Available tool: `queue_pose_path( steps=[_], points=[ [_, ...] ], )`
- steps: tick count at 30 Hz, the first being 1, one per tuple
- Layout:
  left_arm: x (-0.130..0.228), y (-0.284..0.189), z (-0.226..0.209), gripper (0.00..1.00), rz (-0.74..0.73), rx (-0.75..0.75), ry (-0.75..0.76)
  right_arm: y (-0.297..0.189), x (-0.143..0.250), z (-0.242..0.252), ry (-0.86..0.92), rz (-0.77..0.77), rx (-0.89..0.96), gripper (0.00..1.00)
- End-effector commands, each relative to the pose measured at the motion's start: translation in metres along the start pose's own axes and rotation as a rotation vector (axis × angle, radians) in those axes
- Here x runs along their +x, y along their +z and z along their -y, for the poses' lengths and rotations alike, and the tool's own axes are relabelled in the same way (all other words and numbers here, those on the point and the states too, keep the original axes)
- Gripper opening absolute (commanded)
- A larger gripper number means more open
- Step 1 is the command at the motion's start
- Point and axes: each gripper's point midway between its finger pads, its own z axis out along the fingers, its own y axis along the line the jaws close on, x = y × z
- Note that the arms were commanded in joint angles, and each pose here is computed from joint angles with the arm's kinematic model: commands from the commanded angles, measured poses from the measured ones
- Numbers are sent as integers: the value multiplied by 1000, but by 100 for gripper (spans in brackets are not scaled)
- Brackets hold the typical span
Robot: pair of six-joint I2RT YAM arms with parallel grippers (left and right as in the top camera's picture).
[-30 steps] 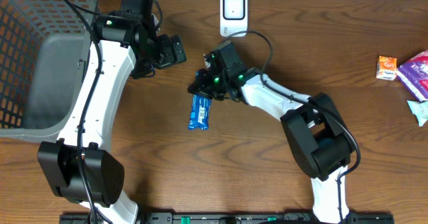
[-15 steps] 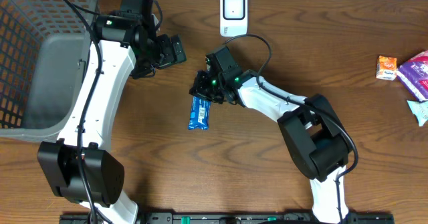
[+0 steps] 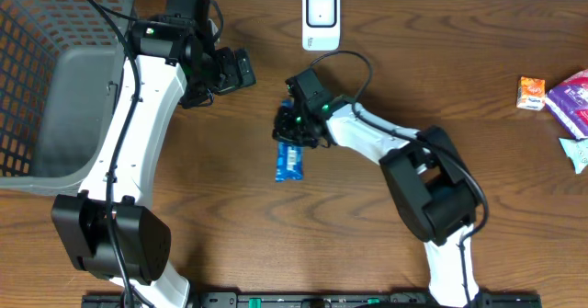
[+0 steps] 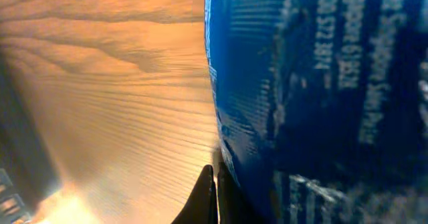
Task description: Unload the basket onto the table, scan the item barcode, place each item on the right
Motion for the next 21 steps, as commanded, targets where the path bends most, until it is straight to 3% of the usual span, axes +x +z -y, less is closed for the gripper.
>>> queue_pose_path(
  steps=[1, 7, 11, 13, 16, 17, 21],
  points=[
    [-2, -1, -3, 98, 7, -13, 6, -25, -34, 50, -36, 145, 199, 1],
    [-2, -1, -3, 98, 8, -13, 6, -109, -64, 84, -79, 319, 435, 1],
    [-2, -1, -3, 98, 8, -13, 7, -152, -70, 85, -96, 379, 467, 5],
    [-2, -1, -3, 98, 7, -13, 6, -160, -68, 78, -95, 376, 434, 20],
    [-2, -1, -3, 98, 7, -13, 6, -161, -58, 72, -90, 329, 389, 76],
    [-2, -1, -3, 98, 8, -13, 7, -159, -52, 71, -77, 300, 373, 82],
    [-2, -1, -3, 98, 7, -13, 6, -146, -23, 76, 59, 176, 340, 82]
  ],
)
